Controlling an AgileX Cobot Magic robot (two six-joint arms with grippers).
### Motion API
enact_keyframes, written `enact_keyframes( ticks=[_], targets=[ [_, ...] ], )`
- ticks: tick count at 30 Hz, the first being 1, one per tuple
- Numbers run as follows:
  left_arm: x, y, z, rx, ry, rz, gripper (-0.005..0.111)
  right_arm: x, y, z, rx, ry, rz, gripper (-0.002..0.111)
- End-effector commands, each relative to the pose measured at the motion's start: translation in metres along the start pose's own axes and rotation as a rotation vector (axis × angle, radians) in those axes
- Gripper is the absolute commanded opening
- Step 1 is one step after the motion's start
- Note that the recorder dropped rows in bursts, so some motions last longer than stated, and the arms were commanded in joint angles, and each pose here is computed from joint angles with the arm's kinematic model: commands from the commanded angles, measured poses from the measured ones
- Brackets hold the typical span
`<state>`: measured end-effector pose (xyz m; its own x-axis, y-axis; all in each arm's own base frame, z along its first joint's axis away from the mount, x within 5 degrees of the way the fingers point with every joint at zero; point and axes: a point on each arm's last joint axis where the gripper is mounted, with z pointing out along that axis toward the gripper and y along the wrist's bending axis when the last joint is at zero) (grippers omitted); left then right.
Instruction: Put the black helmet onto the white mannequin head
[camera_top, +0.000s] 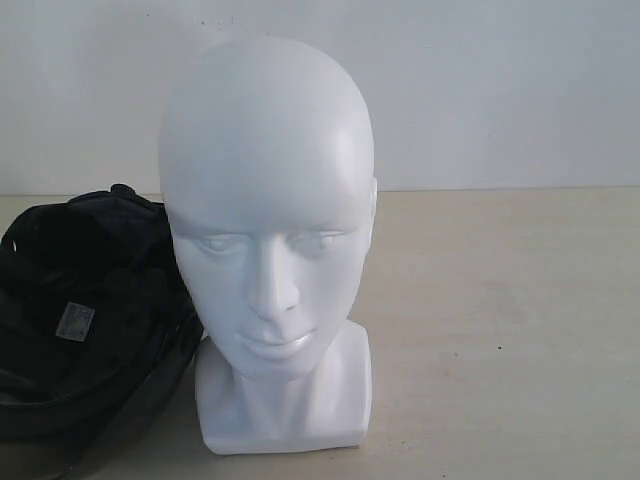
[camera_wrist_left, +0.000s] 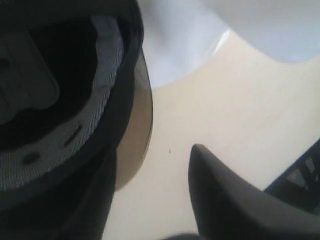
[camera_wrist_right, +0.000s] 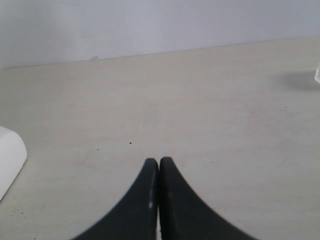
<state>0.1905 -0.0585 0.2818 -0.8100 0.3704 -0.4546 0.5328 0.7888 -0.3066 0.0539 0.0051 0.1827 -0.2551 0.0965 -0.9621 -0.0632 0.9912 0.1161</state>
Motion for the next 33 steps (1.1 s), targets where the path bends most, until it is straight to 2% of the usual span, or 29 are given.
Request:
enact_keyframes(
  ticks=[1,5,7,10,21,25,28,30,32,33],
  targets=[
    [0.007,-0.01,-0.015,-0.009,0.109,-0.068,0.043,-0.001,0.0,0.0,0.0,-0.01,-0.004,0.0],
    [0.015,-0.033,-0.031,-0.023,0.05,0.035,0.034,-0.001,0.0,0.0,0.0,-0.01,-0.004,0.0],
    [0.019,-0.042,-0.038,-0.023,0.016,0.086,0.035,-0.001,0.0,0.0,0.0,-0.01,-0.004,0.0],
    [0.017,-0.045,-0.041,-0.044,-0.04,0.108,0.038,-0.001,0.0,0.0,0.0,-0.01,-0.004,0.0],
    [0.024,-0.041,-0.025,-0.007,-0.015,0.068,0.04,-0.001,0.0,0.0,0.0,-0.01,-0.002,0.0],
    [0.022,-0.04,-0.022,-0.11,-0.105,0.138,0.04,-0.001,0.0,0.0,0.0,-0.01,-0.002,0.0],
    [0.02,-0.046,-0.017,-0.176,-0.109,0.035,0.04,-0.001,0.0,0.0,0.0,-0.01,-0.002,0.0],
    [0.018,-0.051,-0.014,-0.21,-0.147,0.012,0.04,-0.001,0.0,0.0,0.0,-0.01,-0.002,0.0],
    [0.014,-0.052,-0.01,-0.247,-0.179,0.06,0.04,-0.001,0.0,0.0,0.0,-0.01,-0.002,0.0],
    [0.012,-0.051,-0.005,-0.272,-0.176,0.035,0.04,-0.001,0.0,0.0,0.0,-0.01,-0.002,0.0]
  ],
)
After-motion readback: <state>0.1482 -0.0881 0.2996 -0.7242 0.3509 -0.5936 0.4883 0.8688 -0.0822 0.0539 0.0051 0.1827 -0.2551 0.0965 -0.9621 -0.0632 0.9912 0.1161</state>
